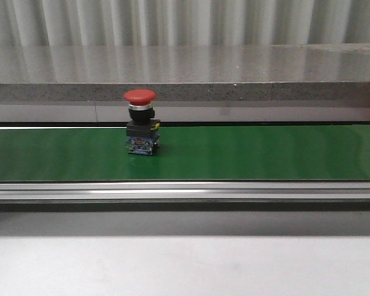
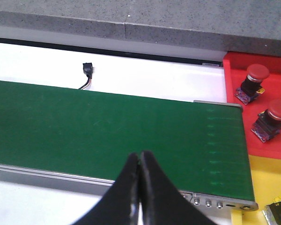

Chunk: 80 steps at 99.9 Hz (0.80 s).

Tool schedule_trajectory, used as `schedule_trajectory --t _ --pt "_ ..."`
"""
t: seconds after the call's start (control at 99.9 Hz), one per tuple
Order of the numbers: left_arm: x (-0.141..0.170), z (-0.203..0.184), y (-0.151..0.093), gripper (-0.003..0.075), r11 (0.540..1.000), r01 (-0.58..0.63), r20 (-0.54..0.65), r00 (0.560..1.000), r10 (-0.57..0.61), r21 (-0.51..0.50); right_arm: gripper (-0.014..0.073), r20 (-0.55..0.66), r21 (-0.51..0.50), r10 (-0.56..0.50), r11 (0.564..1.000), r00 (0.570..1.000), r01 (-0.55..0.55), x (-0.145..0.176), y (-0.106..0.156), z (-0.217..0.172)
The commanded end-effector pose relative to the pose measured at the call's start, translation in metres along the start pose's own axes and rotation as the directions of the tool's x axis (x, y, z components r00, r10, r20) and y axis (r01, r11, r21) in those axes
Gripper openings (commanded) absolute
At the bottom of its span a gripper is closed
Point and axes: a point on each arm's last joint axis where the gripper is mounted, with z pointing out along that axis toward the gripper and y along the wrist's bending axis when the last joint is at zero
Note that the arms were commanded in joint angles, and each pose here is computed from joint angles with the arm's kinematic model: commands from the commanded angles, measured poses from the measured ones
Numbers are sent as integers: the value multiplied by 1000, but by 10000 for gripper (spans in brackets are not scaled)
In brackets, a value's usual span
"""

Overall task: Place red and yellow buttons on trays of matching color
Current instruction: 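Set the yellow button on the belt and open the left gripper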

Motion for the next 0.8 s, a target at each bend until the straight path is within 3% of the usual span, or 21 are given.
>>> schedule_trajectory --t 0.0,0.22,0.55,0.791 --pt "-11 -18 -11 589 999 -34 94 995 31 34 -67 84 7 -1 1000 996 1 -13 0 -5" --pt "-12 -38 -30 589 991 -112 171 980 99 69 -67 84 7 -1 1000 996 1 -13 0 -5" --pt "-11 -106 -44 589 973 -198 382 914 139 117 -67 84 7 -1 1000 996 1 -13 0 -5" --pt "15 -156 -44 589 952 -263 504 850 151 159 -67 84 7 -1 1000 996 1 -13 0 -5"
